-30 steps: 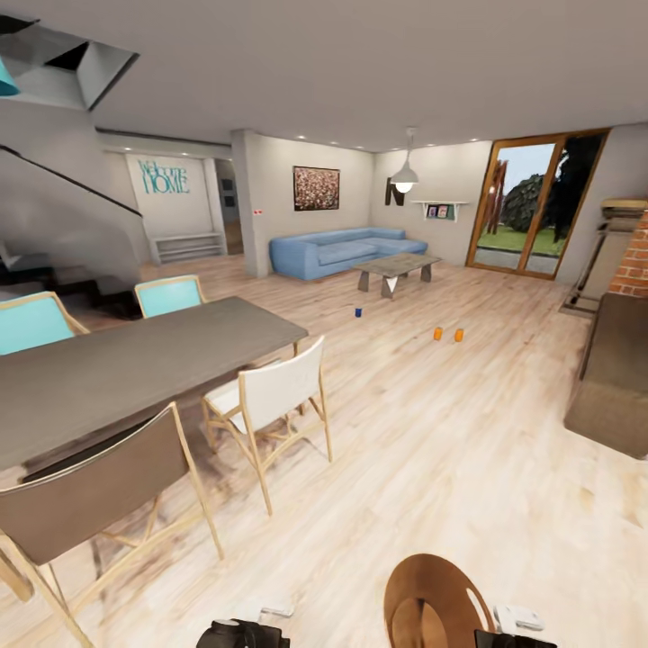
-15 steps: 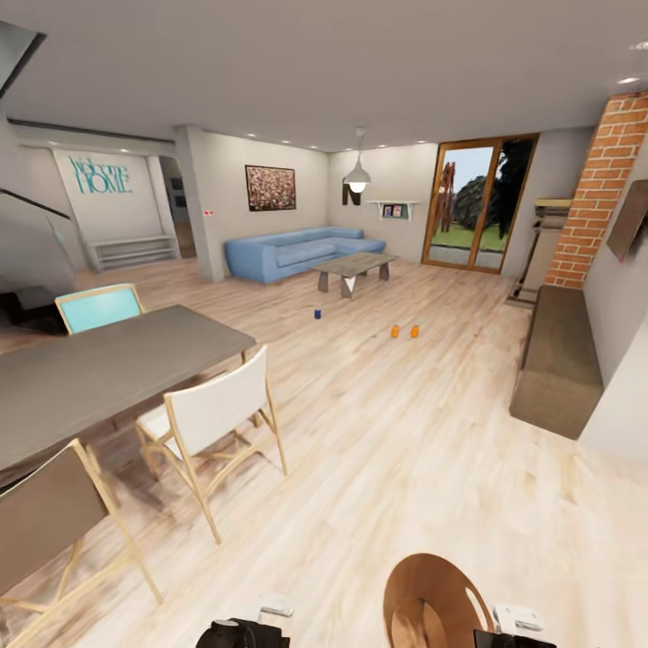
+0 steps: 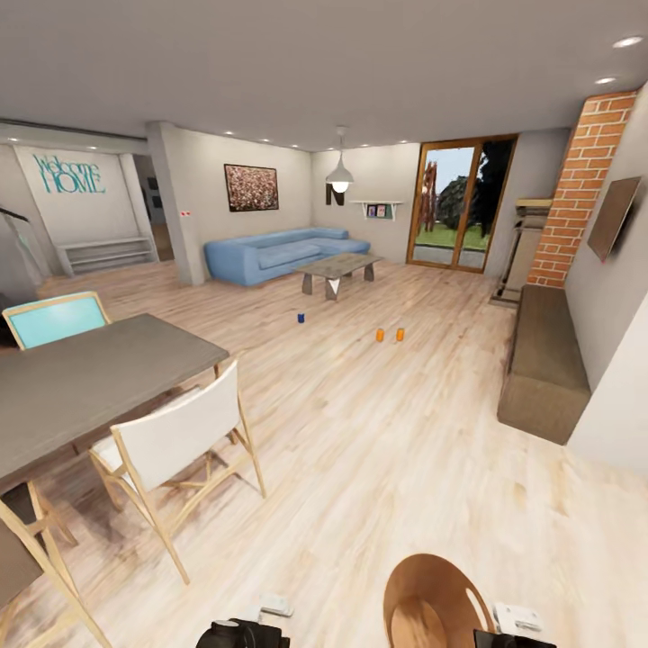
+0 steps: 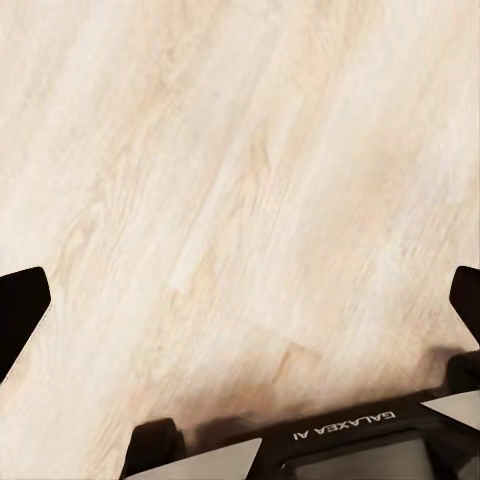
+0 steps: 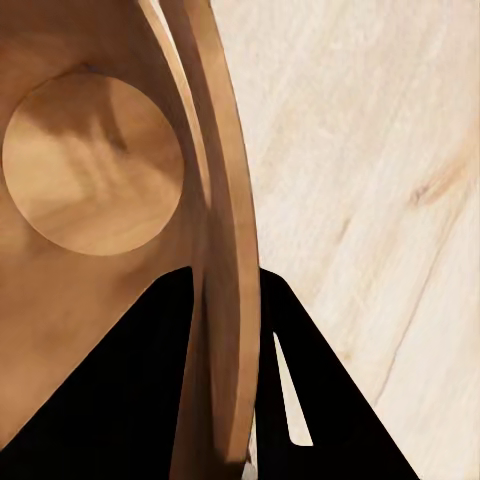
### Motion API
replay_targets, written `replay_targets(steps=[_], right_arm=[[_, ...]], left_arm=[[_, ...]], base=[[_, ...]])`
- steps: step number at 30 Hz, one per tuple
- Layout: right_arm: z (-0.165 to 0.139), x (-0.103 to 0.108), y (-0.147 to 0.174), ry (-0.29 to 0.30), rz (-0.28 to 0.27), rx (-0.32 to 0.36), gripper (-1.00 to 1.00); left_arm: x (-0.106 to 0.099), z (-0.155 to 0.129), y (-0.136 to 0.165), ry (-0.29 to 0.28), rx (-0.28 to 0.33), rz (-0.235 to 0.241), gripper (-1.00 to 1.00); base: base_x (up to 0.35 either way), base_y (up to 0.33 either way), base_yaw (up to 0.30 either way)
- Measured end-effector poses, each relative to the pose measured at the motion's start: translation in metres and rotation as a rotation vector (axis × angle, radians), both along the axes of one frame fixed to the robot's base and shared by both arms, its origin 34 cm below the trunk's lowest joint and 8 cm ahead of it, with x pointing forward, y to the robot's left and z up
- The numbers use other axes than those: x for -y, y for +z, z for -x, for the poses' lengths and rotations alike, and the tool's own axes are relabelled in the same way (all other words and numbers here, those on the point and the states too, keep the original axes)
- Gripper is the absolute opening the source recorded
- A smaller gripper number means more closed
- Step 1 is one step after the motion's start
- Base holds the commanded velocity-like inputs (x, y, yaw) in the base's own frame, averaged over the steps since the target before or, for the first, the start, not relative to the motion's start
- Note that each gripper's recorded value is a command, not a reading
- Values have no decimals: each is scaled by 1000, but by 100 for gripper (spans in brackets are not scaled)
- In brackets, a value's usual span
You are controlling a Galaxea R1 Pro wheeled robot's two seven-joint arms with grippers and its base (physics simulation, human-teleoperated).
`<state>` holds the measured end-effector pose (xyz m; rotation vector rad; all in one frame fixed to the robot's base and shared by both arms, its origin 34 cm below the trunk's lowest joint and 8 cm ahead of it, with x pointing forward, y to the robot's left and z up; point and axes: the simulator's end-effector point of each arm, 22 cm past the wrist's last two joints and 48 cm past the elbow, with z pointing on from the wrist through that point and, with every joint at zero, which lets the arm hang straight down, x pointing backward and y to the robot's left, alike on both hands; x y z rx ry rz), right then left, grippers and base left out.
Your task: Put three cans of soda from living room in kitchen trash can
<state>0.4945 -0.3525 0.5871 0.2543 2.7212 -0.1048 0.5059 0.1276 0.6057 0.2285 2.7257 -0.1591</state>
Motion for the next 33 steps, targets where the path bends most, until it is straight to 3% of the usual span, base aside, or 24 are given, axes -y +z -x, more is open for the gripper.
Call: replay_targets(steps=[11,33], right_arm=[[0,1,-1,-2,0,1,-100],[-1,-3,-1,14,-31,5,-100]], left_arm=[[0,1,-2,-1,-4,0,100],[1,1,-2,-1,-4,1,100]], base=[[337,-24,-1],[301,-168,-38]])
